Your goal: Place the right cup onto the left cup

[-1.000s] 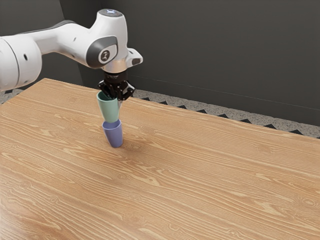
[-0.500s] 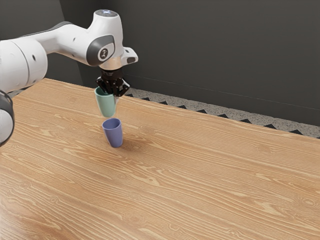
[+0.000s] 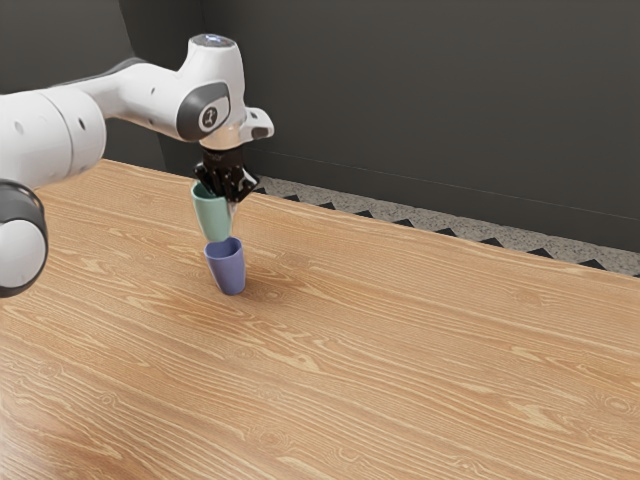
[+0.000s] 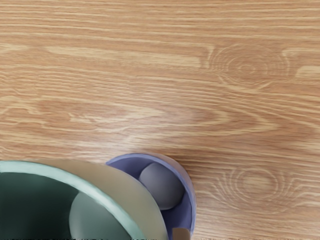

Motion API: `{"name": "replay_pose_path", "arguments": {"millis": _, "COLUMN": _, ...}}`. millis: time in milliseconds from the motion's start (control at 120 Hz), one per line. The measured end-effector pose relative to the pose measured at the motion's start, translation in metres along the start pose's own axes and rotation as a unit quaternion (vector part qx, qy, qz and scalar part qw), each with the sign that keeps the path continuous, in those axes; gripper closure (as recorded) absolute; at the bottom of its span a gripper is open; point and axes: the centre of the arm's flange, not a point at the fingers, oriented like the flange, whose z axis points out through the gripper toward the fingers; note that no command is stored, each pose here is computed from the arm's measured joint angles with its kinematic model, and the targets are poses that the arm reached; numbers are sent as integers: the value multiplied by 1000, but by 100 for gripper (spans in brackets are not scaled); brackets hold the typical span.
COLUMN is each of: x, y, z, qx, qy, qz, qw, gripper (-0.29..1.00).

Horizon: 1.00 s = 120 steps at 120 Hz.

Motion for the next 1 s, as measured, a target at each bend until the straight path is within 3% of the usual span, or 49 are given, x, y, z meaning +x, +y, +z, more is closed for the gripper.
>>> {"name": "replay_pose_path", "arguments": {"millis": 842, "x": 7, "y": 4, "z": 47, "qx": -12, "qy": -18, "qz": 32, "qw": 999, "gripper": 78}}
{"name": "replay_pose_path", "arguments": {"millis": 1000, "x": 6, "y": 7, "z": 49, "qx": -18, "qy": -18, "qz": 35, "qw": 999, "gripper": 47}}
